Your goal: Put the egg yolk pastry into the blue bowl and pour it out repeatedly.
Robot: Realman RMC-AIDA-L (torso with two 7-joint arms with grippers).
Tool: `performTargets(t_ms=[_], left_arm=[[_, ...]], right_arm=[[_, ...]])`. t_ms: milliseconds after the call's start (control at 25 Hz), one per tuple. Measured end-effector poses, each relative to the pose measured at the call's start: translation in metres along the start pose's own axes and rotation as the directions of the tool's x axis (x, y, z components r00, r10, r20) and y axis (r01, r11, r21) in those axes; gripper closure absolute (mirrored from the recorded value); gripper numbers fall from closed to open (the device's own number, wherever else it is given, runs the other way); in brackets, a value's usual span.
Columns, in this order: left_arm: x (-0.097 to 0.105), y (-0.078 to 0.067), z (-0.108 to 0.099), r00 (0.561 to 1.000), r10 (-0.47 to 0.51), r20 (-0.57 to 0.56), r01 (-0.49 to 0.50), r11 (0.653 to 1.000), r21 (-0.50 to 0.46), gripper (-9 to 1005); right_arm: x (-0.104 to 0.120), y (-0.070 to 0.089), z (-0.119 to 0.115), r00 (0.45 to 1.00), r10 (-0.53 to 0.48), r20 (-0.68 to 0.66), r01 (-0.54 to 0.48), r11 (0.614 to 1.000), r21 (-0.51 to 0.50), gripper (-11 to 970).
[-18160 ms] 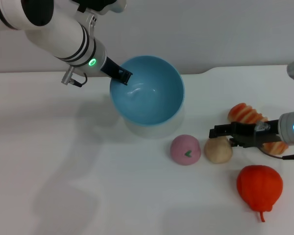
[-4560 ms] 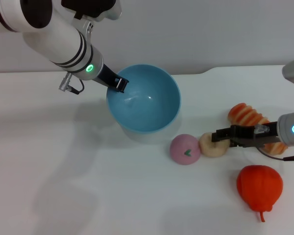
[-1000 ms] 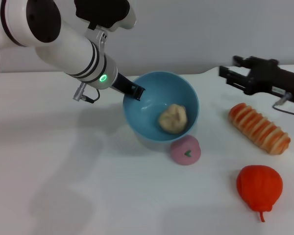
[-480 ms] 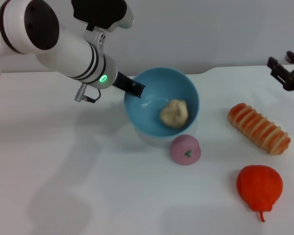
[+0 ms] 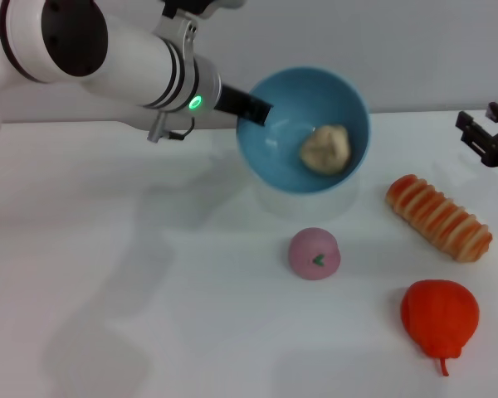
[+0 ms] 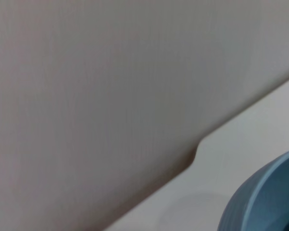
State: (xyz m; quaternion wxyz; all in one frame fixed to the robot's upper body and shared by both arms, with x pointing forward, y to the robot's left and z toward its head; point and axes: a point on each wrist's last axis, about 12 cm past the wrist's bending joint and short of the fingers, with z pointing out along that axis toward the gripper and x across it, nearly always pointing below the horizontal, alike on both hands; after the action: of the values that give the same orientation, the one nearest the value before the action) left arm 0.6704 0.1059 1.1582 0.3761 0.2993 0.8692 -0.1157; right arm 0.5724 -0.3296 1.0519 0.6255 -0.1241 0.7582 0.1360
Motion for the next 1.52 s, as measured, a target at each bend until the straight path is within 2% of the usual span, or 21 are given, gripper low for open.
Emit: performTargets(t_ms=[200,320,520,760,1120,1320,1520], left_arm=[[-0.008,-0.005,0.000,0.997,0.033,0.070,-0.033,0.999,-0.009,997],[-0.016,-0.013,-0.003,0.990,0.061,0.130,-0.061,0.998,-0.006,997],[-0.025,-0.034,-0.007,0.965,0.150,0.214,-0.153,0.988,-0.003,997],[-0.028,-0.045,-0.011,0.934,0.183,0.308,-0.187,0.982,-0.017,997],[-0.037,-0.069,-0.008,0.829,0.280,0.483,-0.276,0.958,-0.082,997],[-0.049,-0.074,-0.007,0.787,0.341,0.514,-0.326,0.937,-0.123,997],[-0.053,-0.081,-0.007,0.709,0.401,0.580,-0.371,0.912,-0.177,997]], right_arm=[[0.003,-0.002,-0.003,1.000,0.013,0.000,-0.013,1.000,0.017,478],[0.006,-0.001,-0.003,1.000,0.010,-0.009,-0.010,1.000,0.020,478],[0.009,-0.002,-0.006,1.000,0.005,-0.002,-0.005,0.999,0.043,478],[0.012,-0.006,-0.013,0.999,0.041,0.019,-0.042,0.996,0.080,478],[0.024,0.002,-0.014,0.999,0.033,-0.012,-0.032,0.997,0.064,477],[0.027,0.004,-0.016,0.999,0.040,-0.021,-0.039,0.997,0.062,477],[0.033,0.008,-0.019,0.998,0.066,-0.025,-0.064,0.996,0.055,477]])
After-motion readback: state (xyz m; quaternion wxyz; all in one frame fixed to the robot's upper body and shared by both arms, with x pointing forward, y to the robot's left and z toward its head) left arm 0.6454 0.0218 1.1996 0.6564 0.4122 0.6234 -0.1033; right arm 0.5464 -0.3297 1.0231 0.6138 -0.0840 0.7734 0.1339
